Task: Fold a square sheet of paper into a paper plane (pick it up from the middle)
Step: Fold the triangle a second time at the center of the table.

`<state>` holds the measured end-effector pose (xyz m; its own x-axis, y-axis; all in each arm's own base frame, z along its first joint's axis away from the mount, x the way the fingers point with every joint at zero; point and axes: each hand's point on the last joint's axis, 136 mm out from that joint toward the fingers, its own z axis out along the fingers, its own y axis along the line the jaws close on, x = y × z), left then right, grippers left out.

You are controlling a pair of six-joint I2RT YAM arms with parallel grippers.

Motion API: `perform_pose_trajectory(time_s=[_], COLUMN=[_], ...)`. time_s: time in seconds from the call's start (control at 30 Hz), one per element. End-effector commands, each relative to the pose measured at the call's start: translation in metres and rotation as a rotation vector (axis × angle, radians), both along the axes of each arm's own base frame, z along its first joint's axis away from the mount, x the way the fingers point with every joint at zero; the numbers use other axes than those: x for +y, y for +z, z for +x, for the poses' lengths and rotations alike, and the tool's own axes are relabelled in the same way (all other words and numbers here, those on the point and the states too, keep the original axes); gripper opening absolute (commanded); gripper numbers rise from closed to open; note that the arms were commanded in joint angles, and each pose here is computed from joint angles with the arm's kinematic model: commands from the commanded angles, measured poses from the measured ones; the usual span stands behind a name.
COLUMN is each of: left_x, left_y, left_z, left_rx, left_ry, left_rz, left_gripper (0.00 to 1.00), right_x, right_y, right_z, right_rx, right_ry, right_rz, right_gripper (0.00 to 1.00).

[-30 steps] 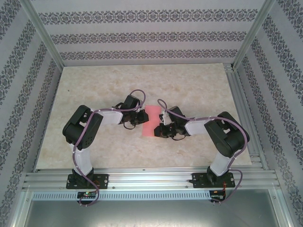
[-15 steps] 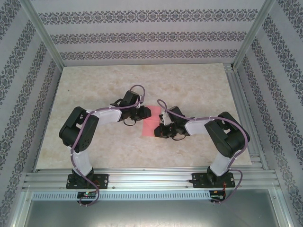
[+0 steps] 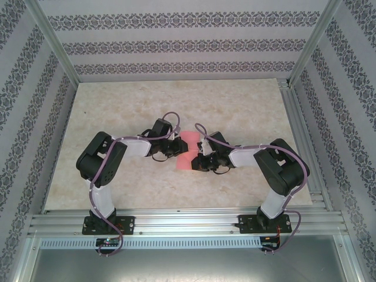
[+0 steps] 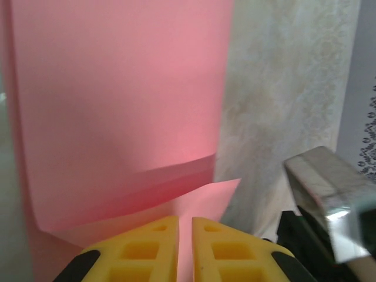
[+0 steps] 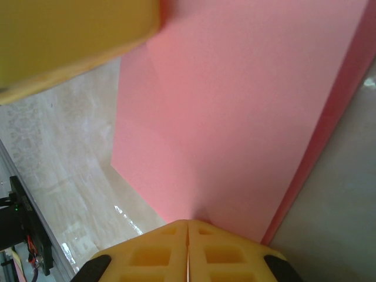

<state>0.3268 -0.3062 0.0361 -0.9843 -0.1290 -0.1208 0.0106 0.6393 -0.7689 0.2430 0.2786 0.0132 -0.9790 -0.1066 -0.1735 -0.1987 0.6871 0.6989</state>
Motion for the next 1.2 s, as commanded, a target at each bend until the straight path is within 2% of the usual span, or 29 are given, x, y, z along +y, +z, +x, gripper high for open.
perform_pose_trajectory(time_s=[0.0, 0.2, 0.4, 0.93, 1.17], left_x=[0.0, 0.012, 0.021, 0.032, 0.04], left_y=[-0.005, -0.014, -0.023, -0.019, -0.031], left_z=[0.005, 0.01, 0.011, 0.027, 0.031], left_rx=[-0.058, -0.093, -0.089, -0.073, -0.06], left_ry=[-0.018, -0.029, -0.015, 0.03, 0.034], left_rz=[0.017, 0.112, 0.152, 0.067, 0.089], left_gripper=[0.15, 0.15, 0.15, 0.19, 0.19], right_x=[-0.012, -0.015, -0.017, -0.02, -0.018], right_y=[-0.024, -0.029, -0.031, -0.039, -0.035], right_z=[-0.015, -0.017, -0.018, -0.019, -0.017], right_rx=[0.066, 0.073, 0.079, 0.086, 0.081], right_ry=[-0.004, -0.002, -0.003, -0.01, -0.013], right_rz=[-0.096, -0.112, -0.12, -0.143, -0.132], right_gripper=[0.09, 0.09, 0.08, 0.04, 0.04])
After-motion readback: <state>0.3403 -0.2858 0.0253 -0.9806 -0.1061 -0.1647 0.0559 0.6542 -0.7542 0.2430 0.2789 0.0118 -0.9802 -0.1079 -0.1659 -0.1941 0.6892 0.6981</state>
